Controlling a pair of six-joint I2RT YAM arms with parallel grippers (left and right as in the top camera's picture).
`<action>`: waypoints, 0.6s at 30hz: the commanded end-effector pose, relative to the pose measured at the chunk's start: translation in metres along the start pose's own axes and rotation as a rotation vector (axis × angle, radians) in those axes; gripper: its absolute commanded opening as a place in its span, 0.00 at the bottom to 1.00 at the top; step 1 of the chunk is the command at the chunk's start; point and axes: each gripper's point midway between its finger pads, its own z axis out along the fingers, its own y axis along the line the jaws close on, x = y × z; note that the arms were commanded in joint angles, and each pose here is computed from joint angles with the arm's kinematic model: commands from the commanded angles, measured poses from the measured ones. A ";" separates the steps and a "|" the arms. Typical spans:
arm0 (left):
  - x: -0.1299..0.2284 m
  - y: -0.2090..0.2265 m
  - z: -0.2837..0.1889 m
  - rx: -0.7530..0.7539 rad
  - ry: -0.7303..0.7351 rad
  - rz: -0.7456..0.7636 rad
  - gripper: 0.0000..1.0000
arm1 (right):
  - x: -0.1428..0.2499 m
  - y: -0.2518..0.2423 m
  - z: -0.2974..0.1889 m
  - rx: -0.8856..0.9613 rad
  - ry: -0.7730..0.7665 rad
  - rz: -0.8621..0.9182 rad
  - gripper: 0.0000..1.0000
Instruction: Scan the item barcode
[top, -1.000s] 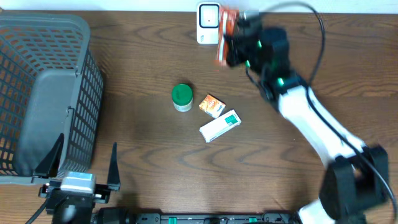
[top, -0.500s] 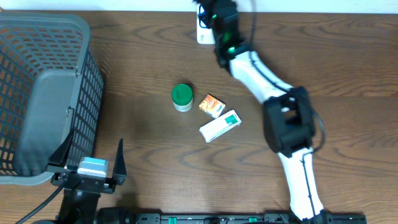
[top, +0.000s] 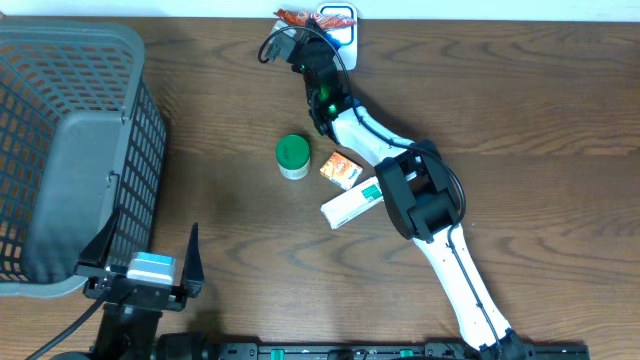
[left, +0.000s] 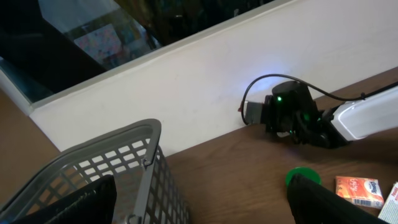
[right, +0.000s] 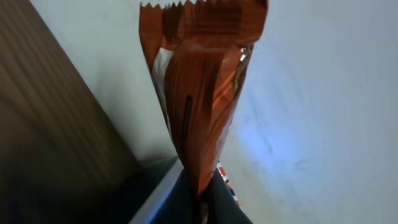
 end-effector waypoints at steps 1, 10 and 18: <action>0.000 0.000 -0.001 -0.002 -0.003 0.011 0.87 | -0.002 -0.008 0.002 0.022 0.012 -0.100 0.01; 0.004 0.007 -0.001 -0.043 0.019 0.022 0.87 | -0.013 -0.003 -0.007 -0.008 0.037 -0.143 0.01; 0.004 0.017 -0.006 -0.104 0.019 0.032 0.87 | -0.039 -0.061 -0.031 -0.019 0.098 -0.080 0.01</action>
